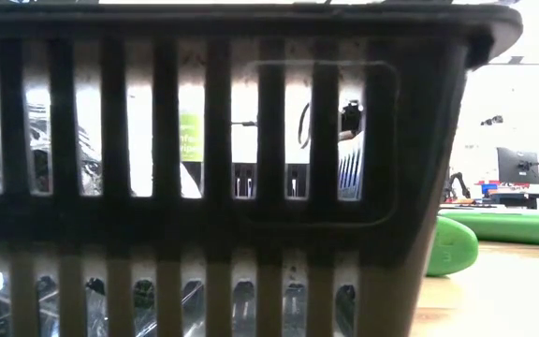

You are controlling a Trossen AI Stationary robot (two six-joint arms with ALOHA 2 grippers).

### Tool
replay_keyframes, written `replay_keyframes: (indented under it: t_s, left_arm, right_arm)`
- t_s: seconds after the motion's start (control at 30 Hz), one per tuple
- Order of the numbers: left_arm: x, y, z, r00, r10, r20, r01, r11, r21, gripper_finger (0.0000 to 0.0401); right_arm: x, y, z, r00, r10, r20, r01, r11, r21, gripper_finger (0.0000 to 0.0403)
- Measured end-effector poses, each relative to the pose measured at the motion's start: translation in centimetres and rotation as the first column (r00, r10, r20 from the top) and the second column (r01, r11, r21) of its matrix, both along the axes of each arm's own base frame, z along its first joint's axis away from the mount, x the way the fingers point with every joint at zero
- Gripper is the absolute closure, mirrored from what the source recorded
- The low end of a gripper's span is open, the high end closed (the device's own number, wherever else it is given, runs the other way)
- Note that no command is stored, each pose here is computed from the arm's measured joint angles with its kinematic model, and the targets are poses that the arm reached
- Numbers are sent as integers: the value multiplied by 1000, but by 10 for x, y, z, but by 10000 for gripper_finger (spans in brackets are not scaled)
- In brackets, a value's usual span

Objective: Pick & Place Travel size toiletries
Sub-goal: Put the green bottle into the yellow basket

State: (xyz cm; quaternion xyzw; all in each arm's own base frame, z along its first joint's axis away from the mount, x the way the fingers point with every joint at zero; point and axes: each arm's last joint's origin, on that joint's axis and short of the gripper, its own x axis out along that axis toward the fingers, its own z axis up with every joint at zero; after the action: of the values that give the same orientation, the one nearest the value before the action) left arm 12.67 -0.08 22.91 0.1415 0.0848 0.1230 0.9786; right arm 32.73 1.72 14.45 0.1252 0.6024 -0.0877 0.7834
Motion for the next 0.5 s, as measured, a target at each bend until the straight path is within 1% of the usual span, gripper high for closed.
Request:
replay_keyframes:
  t_s: [0.2, 0.37, 0.5]
  left_arm:
    - [0, 0, 0, 1000, 0, 0, 0, 1000, 0, 292]
    - [0, 0, 0, 1000, 0, -1, 0, 1000, 0, 292]
    - [0, 0, 0, 1000, 0, 0, 0, 1000, 0, 292]
  right_arm:
    - [0, 0, 0, 1000, 14, 0, -14, 1000, -4, 180]
    - [4, 0, -10, 1000, 16, -21, -16, 1000, -11, 182]
    - [4, 0, -12, 1000, 14, -18, -14, 1000, -12, 182]
